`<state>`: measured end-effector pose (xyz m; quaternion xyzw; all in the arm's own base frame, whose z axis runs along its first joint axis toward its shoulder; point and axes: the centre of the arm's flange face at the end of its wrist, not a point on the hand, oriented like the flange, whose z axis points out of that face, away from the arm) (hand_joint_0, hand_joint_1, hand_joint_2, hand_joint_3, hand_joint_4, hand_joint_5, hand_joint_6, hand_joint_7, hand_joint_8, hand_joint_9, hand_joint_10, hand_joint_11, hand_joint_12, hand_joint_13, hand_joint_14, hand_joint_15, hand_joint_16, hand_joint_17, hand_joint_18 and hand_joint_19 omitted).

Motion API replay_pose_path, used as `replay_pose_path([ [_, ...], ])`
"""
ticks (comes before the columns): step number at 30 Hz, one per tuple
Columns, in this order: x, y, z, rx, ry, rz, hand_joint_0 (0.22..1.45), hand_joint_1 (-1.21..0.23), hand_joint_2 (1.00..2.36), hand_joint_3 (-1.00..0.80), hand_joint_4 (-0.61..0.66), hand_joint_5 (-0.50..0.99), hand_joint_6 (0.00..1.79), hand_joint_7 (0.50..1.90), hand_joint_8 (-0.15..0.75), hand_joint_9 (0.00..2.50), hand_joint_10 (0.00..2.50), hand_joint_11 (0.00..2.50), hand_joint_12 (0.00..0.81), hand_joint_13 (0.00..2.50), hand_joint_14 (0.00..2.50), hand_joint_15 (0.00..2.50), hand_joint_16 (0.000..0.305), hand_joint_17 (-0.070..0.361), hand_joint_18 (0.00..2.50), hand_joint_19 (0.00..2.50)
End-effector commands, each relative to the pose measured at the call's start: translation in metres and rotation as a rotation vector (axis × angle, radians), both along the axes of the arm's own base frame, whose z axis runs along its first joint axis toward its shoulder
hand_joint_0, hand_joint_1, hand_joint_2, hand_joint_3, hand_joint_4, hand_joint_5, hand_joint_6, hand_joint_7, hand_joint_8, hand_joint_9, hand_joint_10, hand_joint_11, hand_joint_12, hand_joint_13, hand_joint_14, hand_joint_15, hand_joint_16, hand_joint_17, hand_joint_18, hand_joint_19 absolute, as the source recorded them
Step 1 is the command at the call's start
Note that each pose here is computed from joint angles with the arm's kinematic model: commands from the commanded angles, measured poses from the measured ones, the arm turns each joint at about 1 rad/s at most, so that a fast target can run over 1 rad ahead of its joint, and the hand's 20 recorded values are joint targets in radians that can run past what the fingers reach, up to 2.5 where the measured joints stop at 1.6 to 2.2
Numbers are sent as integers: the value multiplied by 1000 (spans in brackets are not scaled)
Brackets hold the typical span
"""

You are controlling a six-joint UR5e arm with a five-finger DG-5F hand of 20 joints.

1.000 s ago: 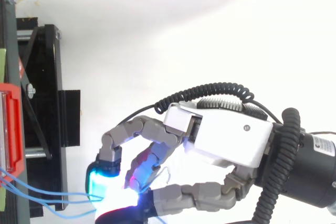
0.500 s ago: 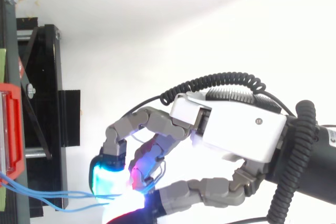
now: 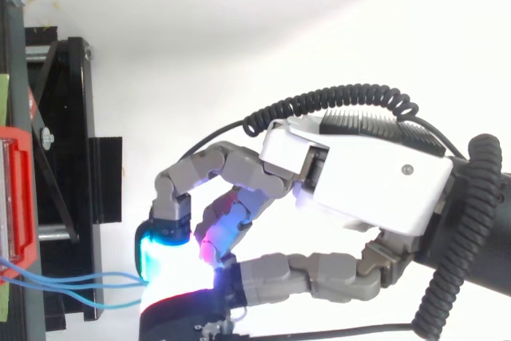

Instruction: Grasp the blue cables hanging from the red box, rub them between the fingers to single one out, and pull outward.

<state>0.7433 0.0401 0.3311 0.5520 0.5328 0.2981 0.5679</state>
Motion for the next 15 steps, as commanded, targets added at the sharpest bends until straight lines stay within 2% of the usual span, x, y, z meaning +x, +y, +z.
replay_pose_path([
  [1, 0, 0, 1, -9, 2, 3, 599, -704, 1011, -257, 33, -139, 909, 995, 273, 1187, 22, 988, 360, 930, 24, 620, 44, 99, 802, 537],
  [9, 0, 3, 1, -4, 3, 7, 637, -802, 1014, -234, 8, -158, 924, 967, 250, 1129, 22, 1011, 338, 910, 24, 624, 41, 92, 766, 544],
  [15, 0, 5, 1, 1, 1, 7, 698, -849, 1011, -349, -46, -166, 932, 935, 240, 1111, 22, 1028, 326, 901, 24, 620, 38, 87, 753, 523],
])
